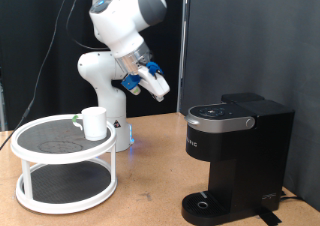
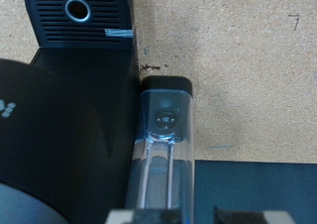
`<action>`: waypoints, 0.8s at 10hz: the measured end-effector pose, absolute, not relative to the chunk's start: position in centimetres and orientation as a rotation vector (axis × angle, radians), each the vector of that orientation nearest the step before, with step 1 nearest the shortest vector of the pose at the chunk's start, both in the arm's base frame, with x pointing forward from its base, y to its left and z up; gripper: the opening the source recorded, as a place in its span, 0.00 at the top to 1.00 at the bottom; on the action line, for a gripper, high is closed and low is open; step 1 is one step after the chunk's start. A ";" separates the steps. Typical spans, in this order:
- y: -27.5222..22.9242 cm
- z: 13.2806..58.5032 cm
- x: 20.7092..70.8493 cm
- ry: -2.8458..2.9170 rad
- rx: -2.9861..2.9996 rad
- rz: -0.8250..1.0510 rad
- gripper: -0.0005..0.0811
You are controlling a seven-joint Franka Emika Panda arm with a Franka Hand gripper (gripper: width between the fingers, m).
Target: Make a cup of coffee with the keurig machine
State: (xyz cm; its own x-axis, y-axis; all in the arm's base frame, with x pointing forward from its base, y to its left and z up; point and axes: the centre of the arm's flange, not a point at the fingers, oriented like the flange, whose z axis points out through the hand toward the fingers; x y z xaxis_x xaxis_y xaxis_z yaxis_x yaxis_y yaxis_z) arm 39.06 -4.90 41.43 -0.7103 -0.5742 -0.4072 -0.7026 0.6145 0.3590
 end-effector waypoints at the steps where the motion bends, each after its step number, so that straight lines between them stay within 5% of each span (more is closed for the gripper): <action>1: -5.6 41.2 38.0 2.580 -1.033 0.737 0.99; 8: -8.6 41.2 33.1 2.529 -1.043 0.836 0.99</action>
